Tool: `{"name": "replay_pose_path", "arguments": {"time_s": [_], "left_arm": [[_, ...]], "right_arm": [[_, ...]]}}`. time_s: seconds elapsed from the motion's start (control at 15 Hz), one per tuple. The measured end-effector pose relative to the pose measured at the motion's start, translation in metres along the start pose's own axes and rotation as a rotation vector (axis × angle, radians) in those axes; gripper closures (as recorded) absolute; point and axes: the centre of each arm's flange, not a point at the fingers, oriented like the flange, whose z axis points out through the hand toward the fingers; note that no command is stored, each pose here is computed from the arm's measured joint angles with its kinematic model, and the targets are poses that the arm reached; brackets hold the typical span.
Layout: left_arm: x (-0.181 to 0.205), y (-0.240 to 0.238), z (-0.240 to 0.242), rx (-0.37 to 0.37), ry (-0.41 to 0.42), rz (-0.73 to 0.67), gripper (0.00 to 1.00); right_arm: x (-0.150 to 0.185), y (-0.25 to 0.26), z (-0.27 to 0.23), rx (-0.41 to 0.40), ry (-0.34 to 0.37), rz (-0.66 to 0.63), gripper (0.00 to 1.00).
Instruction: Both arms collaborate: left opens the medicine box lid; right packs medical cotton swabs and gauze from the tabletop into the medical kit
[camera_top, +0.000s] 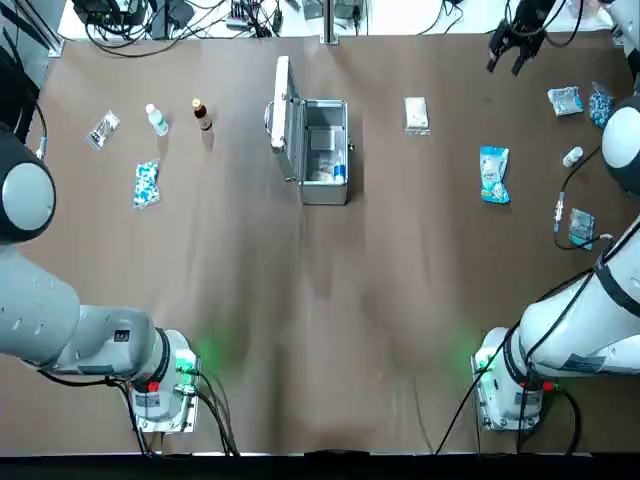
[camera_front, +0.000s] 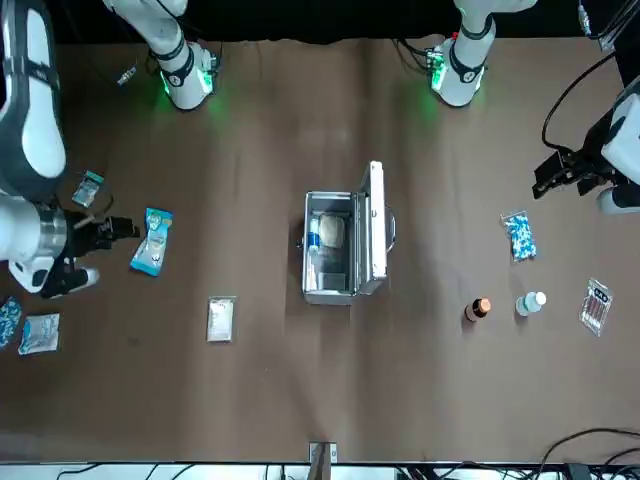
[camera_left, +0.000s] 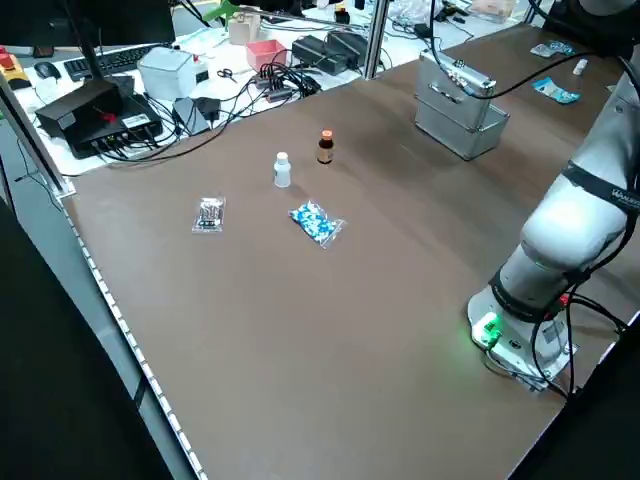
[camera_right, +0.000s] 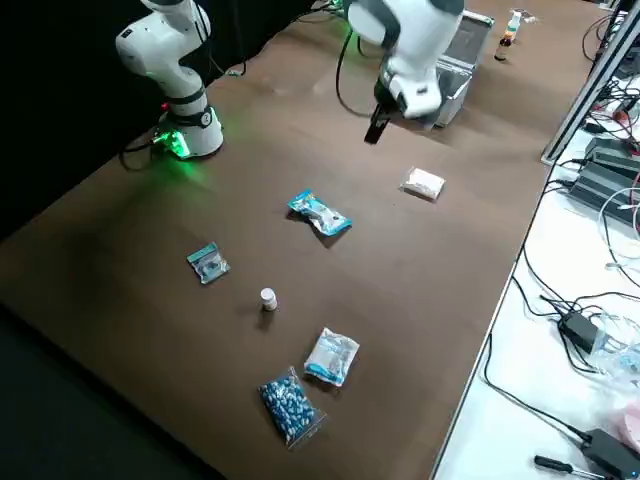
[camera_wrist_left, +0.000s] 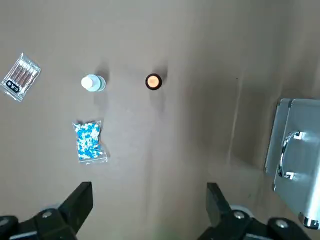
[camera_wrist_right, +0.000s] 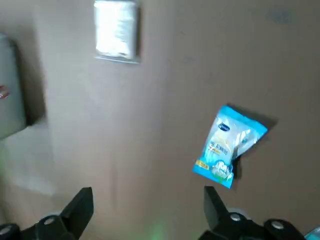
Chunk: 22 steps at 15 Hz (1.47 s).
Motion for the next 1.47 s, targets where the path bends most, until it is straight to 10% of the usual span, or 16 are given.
{"name": "replay_pose_path", "arguments": {"time_s": [0.6, 1.47], "left_arm": [[0.001, -0.004, 0.000, 0.000, 0.000, 0.040, 0.00], [0.003, -0.001, 0.010, 0.001, -0.013, 0.048, 0.00]], "right_arm": [[-0.024, 0.088, 0.151, 0.015, -0.120, 0.197, 0.06], [-0.023, 0.131, 0.232, -0.016, -0.073, 0.437, 0.32]]}}
